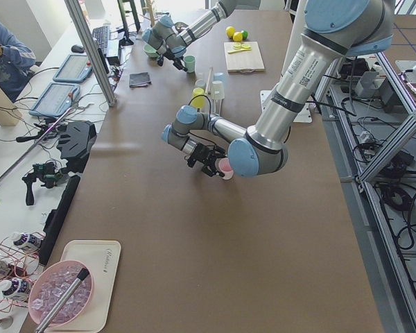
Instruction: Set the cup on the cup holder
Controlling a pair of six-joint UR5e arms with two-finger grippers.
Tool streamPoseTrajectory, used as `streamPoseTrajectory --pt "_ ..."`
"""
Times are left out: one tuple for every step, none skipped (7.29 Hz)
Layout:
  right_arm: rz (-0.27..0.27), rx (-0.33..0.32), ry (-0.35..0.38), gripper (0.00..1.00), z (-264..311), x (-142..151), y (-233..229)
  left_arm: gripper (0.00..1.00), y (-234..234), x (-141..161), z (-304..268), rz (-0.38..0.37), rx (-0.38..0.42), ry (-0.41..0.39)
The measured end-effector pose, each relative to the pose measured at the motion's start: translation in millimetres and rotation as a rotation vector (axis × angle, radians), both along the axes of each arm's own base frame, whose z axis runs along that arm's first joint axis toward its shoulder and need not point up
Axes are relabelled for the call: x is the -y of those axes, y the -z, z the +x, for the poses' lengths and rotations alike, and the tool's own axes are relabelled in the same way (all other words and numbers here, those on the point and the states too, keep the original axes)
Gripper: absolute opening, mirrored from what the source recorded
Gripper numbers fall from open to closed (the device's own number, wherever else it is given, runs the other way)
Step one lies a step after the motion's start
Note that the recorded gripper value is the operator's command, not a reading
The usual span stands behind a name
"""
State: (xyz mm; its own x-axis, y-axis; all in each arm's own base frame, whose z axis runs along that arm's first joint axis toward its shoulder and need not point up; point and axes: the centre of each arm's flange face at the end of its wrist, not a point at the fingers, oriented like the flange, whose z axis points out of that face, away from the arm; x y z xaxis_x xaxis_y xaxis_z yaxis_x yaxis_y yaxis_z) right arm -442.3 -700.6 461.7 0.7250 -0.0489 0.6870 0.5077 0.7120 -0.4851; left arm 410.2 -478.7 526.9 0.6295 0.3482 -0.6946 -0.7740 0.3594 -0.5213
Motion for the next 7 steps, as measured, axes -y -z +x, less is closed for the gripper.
streamPoseTrajectory --pt "-0.013 -0.007 0.005 0.99 -3 -4 -3 0.93 0 -2 1 -0.005 0.005 -0.003" --pt "-0.02 -0.011 0.01 0.99 -7 -7 -4 0.94 -1 -4 2 -0.01 0.01 -0.007" --pt "-0.024 -0.012 0.013 0.98 -9 -9 -5 0.94 -1 -6 3 -0.015 0.016 -0.01" --pt "-0.027 -0.014 0.013 0.94 -10 -10 -5 0.94 -2 -8 4 -0.019 0.021 -0.013" --pt "-0.032 -0.016 0.014 0.7 -10 -11 -5 0.94 -2 -10 5 -0.021 0.023 -0.017" --pt "-0.036 -0.017 0.016 0.42 -10 -11 -6 0.94 -2 -12 6 -0.023 0.025 -0.02" --pt "-0.037 -0.018 0.018 0.04 -11 -12 -6 0.94 -3 -15 7 -0.026 0.029 -0.024"
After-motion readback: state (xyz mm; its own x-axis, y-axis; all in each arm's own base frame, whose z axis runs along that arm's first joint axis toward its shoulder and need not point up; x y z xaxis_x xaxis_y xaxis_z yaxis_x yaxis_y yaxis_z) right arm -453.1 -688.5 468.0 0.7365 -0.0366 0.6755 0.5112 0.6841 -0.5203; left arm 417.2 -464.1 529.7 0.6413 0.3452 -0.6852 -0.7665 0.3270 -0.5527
